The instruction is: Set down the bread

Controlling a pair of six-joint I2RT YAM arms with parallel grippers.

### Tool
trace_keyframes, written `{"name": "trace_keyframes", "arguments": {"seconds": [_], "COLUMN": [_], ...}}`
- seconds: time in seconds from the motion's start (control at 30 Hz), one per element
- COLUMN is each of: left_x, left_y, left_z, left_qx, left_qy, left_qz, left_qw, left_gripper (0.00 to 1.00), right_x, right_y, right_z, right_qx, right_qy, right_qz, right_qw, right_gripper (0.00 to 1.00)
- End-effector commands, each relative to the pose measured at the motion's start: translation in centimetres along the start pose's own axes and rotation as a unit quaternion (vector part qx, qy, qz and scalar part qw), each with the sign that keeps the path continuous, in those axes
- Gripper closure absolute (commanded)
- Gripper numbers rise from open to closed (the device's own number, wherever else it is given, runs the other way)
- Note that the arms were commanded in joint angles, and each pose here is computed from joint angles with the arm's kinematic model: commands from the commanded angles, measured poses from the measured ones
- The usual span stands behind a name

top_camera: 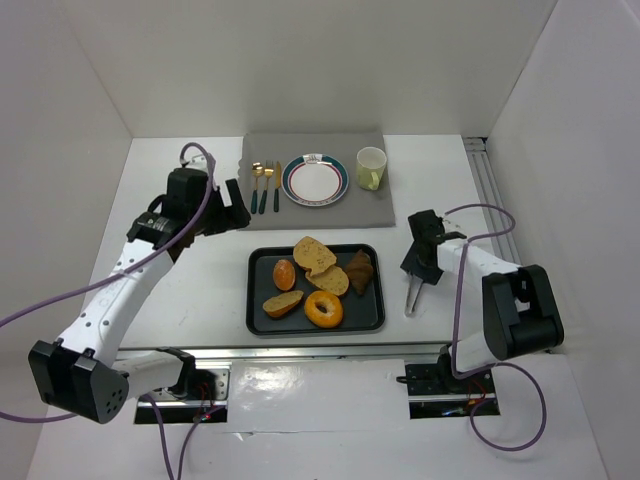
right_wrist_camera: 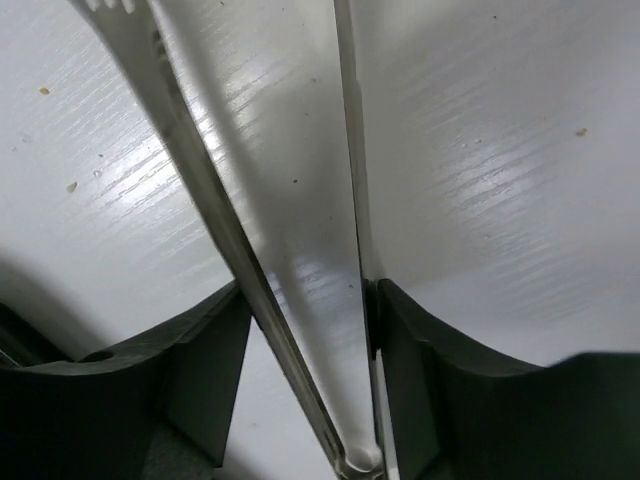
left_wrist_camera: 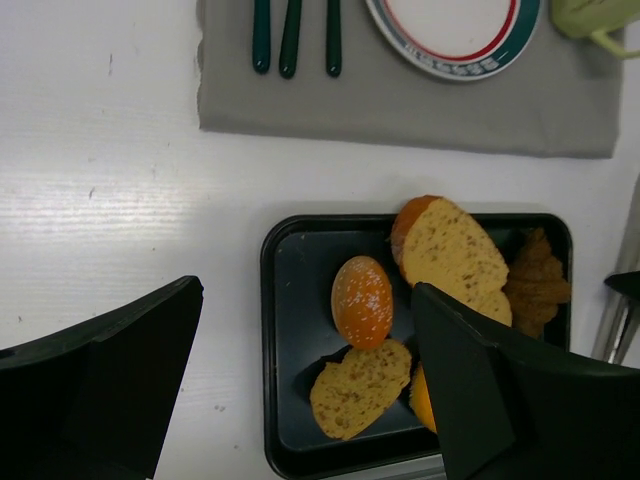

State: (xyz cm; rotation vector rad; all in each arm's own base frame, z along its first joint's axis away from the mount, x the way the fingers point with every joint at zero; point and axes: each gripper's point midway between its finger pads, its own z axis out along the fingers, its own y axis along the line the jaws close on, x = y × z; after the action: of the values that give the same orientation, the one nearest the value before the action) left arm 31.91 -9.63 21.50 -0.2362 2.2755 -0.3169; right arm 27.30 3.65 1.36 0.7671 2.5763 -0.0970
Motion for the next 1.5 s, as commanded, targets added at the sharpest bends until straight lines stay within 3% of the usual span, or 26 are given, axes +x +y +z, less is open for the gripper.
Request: {"name": "trace_keyframes", "arguments": {"seconds": [0.0,0.03,0.2,0.7,0.83,1.17,1.27,1.47], "left_x": [-3.3,-3.6,-3.6,-4.6,-4.7,-4.9,-4.9,-4.1], "left_y": [-2.0,-2.5,-3.6,-4.2,-4.1,-4.1,-4.0,-3.8], "left_z": [-1.9,-2.2,-1.8,-1.6,-1.8,-2.1,-2.0,-1.2], "left_qx": [0.035,0.046,0.074,0.081,0.076,0.077,0.073,0.073], "left_qy": [-0.043,-0.045,-0.042,-0.044,-0.046,-0.050,-0.052,-0.039], "left_qz": [0.008,0.008,0.000,0.000,0.004,0.004,0.004,-0.001], "left_qw": [0.998,0.998,0.996,0.996,0.996,0.996,0.996,0.997], "left_gripper": [0.01,0.01,0.01,0.01,0.01,0.01,0.01,0.01], "right_x": [-2.1,-3.6,-6.0,-2.9,-1.1,-0.3,-2.5,-10.8], "right_y": [1.1,1.7,1.7,3.6,3.0,3.6,4.1,4.0], "right_z": [-1.3,-2.7,-6.9,-15.6,-16.9,-19.4,-19.6,-17.1], "right_qx": [-0.006,-0.019,-0.038,-0.188,-0.188,-0.200,-0.180,-0.060], "right_qy": [-0.034,-0.056,-0.088,-0.018,0.012,0.009,-0.042,-0.210], "right_qz": [0.013,0.015,0.004,-0.085,-0.122,-0.185,-0.175,-0.086], "right_qw": [0.999,0.998,0.995,0.978,0.974,0.962,0.967,0.972], "right_gripper": [0.44,0.51,0.59,0.60,0.60,0.60,0.60,0.59]}}
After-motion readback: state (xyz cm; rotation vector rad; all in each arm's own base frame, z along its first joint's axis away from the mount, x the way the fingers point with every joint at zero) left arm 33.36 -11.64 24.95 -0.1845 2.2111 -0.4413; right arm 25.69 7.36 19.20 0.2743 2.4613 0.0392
